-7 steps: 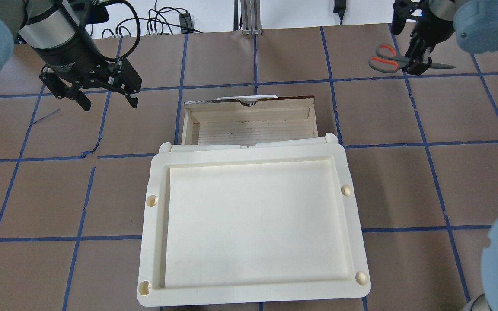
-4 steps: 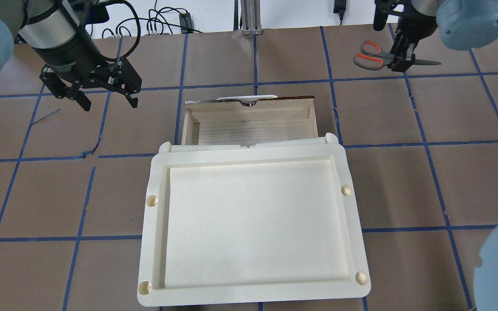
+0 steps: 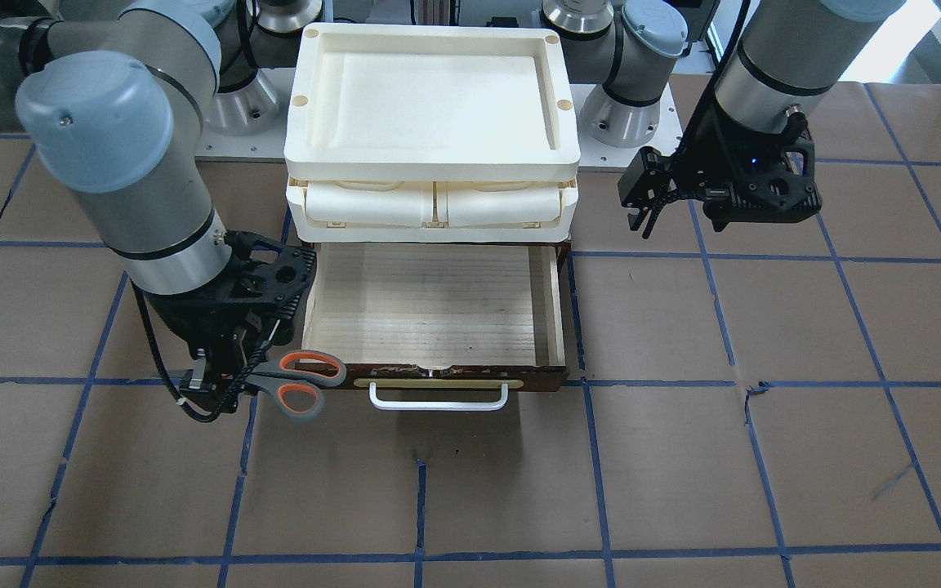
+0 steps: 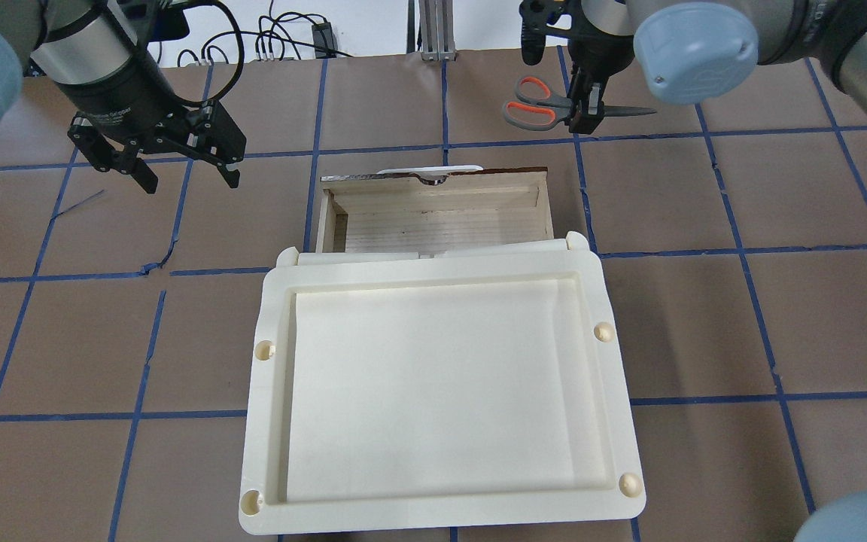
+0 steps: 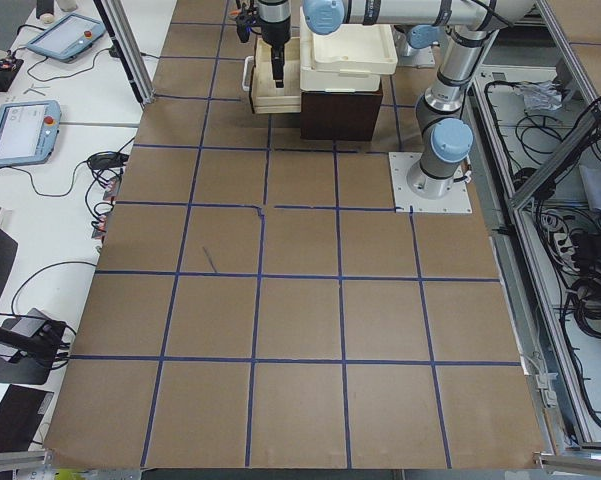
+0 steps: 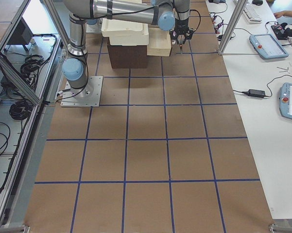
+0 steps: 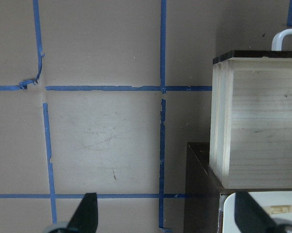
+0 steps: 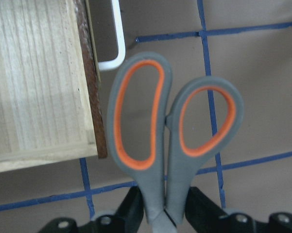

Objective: Put scissors in drawer and close it
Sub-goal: 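Carry the scissors with the right gripper over the open drawer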

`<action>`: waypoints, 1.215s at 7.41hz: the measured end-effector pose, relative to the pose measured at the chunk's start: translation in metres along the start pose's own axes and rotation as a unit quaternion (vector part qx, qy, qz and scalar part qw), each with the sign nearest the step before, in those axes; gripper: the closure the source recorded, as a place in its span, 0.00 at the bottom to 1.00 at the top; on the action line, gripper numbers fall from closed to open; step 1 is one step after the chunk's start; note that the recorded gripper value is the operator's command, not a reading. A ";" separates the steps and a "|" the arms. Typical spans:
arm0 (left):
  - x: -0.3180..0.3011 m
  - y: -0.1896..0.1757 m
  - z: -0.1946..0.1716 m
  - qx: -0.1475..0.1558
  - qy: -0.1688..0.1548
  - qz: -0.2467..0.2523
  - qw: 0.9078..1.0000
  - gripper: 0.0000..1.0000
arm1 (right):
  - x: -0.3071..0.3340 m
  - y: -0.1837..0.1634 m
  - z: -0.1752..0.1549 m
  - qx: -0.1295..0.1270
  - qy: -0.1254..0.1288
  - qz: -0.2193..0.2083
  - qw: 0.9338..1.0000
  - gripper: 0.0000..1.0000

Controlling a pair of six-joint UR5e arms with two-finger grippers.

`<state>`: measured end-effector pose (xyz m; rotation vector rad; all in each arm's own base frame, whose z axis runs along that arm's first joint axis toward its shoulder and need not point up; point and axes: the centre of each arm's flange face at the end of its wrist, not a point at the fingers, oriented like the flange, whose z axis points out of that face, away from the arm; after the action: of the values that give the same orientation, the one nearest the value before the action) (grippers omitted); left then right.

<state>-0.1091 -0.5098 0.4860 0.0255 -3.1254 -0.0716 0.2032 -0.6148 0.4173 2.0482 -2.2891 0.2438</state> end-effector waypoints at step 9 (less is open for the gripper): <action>-0.026 -0.004 0.001 -0.004 0.001 -0.008 1.000 0.00 | -0.078 -0.153 0.052 -0.004 -0.017 -0.010 1.000 0.97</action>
<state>-0.0828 -0.5130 0.4848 0.0507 -3.1237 -0.0838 0.3674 -0.5629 0.3666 2.0878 -2.2835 0.2000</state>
